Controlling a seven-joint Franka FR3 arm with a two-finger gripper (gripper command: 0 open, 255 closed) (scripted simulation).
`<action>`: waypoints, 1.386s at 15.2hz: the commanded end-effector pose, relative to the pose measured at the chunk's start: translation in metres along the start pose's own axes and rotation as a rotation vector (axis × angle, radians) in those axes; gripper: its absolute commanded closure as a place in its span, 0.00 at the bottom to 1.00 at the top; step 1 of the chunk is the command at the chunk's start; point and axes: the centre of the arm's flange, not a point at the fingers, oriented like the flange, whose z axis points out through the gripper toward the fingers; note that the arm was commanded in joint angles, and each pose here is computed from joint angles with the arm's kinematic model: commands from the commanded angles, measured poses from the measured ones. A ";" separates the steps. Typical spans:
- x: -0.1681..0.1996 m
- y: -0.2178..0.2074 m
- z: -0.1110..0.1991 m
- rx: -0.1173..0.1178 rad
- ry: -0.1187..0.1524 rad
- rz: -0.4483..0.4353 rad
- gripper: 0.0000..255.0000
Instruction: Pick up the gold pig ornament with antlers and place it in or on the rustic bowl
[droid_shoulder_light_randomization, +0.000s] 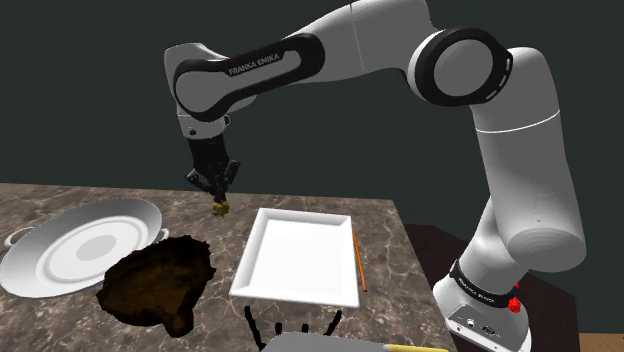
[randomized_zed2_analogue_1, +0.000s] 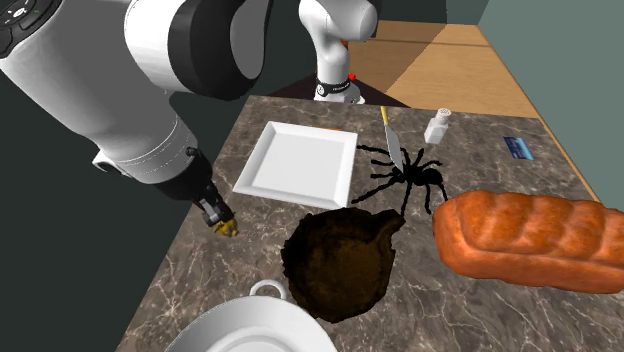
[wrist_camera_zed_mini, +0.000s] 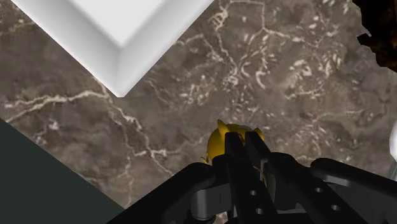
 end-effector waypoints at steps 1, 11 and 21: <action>-0.002 0.000 -0.010 0.000 0.000 0.000 1.00; -0.013 -0.001 -0.062 0.000 0.000 0.000 1.00; -0.023 -0.002 -0.113 0.000 0.000 0.000 1.00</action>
